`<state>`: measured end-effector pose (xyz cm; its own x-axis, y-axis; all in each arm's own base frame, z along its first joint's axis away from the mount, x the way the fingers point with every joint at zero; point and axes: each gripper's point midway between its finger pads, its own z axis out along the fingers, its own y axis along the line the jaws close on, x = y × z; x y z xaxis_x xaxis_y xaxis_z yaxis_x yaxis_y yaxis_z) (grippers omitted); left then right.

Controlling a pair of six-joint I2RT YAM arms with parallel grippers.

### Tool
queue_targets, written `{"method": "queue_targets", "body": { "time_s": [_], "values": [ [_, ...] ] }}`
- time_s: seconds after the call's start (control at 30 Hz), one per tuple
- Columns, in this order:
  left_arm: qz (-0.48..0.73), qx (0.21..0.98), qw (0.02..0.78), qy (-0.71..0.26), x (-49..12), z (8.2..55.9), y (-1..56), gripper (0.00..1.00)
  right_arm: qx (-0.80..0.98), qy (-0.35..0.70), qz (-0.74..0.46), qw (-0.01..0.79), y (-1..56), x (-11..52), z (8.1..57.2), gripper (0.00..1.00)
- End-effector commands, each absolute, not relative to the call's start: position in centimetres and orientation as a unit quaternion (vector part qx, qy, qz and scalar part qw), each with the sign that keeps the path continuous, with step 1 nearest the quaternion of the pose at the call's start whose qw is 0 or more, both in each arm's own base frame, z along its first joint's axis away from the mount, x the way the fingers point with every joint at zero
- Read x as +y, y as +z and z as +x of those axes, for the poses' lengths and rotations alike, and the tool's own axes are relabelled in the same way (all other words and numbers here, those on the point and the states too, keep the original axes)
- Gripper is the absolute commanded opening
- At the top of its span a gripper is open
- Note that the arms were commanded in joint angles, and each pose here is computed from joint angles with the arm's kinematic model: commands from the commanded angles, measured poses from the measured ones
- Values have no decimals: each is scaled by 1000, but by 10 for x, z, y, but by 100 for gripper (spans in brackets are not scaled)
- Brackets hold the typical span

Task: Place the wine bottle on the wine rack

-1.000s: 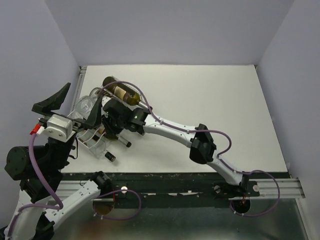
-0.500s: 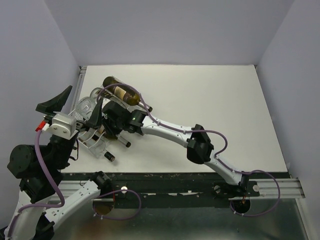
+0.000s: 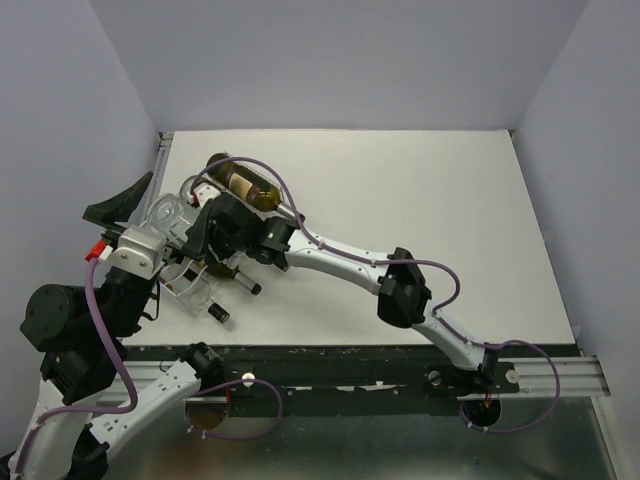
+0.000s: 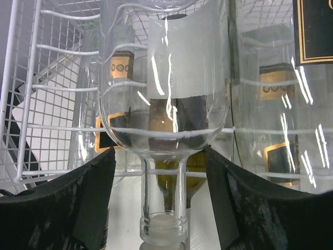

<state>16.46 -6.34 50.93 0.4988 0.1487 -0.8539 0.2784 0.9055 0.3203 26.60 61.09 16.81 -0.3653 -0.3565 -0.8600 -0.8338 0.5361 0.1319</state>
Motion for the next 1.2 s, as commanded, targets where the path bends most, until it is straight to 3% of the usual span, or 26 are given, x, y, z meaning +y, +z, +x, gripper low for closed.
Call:
{"method": "queue_targets", "body": {
  "time_s": [0.0, 0.43, 0.73, 0.9, 1.03, 1.17],
  "values": [
    [245, 496, 832, -52, -74, 162, 503, 99, 737, 329, -374, 457, 228, 616, 263, 78],
    [245, 480, 837, -97, -79, 147, 507, 99, 739, 301, -335, 500, 286, 566, 265, 81],
    [224, 515, 808, -177, -99, 151, 502, 99, 797, 180, -273, 507, 288, 441, 284, 81],
    [315, 557, 685, -349, -175, 131, 466, 99, 854, 100, -157, 485, 283, 325, 299, 81],
    [257, 623, 567, -474, -216, 134, 429, 99, 882, 36, -67, 465, 274, 233, 292, 81],
    [154, 707, 519, -455, -216, 164, 394, 99, 893, -27, 8, 449, 278, 163, 276, 81]
  ]
}}
